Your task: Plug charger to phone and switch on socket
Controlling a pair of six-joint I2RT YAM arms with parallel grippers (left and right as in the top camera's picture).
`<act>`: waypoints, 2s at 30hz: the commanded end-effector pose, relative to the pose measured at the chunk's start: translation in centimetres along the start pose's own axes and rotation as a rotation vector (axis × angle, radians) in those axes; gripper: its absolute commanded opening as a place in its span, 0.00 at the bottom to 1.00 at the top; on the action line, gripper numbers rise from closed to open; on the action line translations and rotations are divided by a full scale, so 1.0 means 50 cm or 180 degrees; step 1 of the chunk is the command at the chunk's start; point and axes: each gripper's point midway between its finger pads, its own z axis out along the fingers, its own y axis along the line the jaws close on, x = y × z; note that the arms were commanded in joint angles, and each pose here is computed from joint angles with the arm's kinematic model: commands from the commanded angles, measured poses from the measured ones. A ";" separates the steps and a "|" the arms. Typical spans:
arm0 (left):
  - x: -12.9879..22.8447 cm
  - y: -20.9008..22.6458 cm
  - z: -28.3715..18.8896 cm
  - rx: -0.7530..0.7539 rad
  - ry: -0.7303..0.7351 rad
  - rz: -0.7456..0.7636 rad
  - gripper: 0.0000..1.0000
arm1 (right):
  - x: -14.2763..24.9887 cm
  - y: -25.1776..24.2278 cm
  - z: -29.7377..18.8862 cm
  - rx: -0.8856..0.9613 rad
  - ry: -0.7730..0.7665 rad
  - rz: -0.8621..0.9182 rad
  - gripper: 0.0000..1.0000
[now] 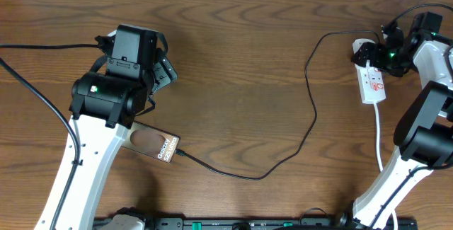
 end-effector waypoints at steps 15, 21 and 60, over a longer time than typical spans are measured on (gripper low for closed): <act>-0.007 0.000 -0.003 -0.0028 -0.0041 -0.0037 0.85 | 0.060 0.102 0.040 -0.0489 0.0374 0.0155 0.92; -0.005 0.002 -0.003 -0.0038 -0.0029 -0.0033 0.85 | 0.052 0.116 0.046 -0.0499 0.0328 0.0074 0.92; -0.005 0.002 -0.003 -0.0042 -0.0027 -0.0032 0.85 | 0.125 0.178 -0.699 0.1017 -0.1732 0.1285 0.99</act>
